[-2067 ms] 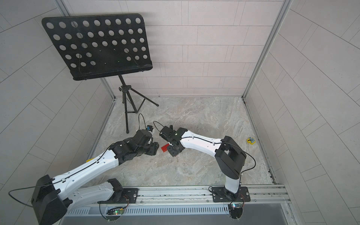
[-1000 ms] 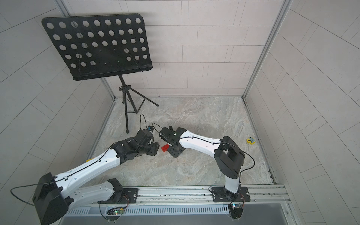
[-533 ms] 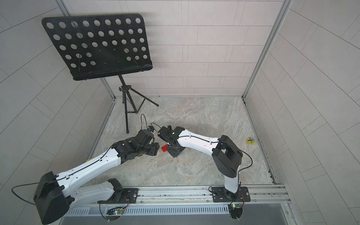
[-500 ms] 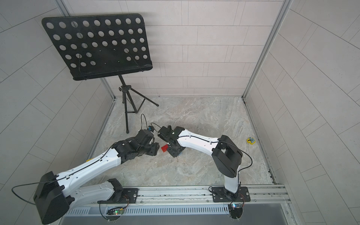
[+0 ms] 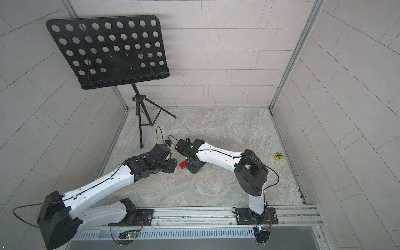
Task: Assemble an ice cream with lego
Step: Assemble the lego brick with the lego brick.
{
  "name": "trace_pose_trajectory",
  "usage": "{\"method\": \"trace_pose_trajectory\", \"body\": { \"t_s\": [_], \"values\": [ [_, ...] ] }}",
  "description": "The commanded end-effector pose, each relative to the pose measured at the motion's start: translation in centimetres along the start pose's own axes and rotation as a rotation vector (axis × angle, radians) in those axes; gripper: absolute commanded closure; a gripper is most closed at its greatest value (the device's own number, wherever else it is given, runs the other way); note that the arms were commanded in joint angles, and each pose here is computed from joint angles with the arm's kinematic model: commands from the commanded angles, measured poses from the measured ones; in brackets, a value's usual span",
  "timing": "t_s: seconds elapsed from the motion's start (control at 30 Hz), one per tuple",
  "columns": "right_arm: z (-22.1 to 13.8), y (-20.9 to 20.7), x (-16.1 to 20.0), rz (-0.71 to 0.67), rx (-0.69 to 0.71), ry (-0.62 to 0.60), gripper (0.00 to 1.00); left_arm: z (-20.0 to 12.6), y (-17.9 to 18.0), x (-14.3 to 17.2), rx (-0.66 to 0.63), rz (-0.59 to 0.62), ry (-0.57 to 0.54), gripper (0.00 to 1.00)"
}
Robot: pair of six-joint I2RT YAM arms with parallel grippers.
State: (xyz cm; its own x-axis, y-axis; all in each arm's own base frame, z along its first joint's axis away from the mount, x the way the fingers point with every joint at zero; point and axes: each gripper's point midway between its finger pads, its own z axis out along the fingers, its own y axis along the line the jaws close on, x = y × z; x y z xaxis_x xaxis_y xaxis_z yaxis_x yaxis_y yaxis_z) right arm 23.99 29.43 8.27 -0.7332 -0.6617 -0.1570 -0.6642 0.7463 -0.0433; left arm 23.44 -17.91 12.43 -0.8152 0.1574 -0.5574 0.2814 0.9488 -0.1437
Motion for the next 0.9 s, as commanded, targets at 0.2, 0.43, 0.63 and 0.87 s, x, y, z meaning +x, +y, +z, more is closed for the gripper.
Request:
{"method": "trace_pose_trajectory", "body": {
  "t_s": [0.2, 0.43, 0.63, 0.87],
  "values": [
    [3.2, 0.5, 1.4, -0.011, -0.025, 0.092, 0.78, -0.1, 0.2, 0.0, 0.004, -0.004, -0.009, 0.35],
    [4.2, 0.5, 2.7, -0.023, -0.025, 0.139, 0.78, 0.0, 0.1, 0.1, 0.004, 0.000, -0.006, 0.35],
    [5.7, 0.3, 4.5, -0.049, -0.026, 0.213, 0.78, 0.1, 0.1, 0.2, 0.005, 0.001, 0.001, 0.35],
    [7.1, 0.8, 5.0, -0.062, -0.049, 0.261, 0.78, 0.2, 0.0, 0.3, 0.007, 0.002, 0.007, 0.35]
  ]
}}
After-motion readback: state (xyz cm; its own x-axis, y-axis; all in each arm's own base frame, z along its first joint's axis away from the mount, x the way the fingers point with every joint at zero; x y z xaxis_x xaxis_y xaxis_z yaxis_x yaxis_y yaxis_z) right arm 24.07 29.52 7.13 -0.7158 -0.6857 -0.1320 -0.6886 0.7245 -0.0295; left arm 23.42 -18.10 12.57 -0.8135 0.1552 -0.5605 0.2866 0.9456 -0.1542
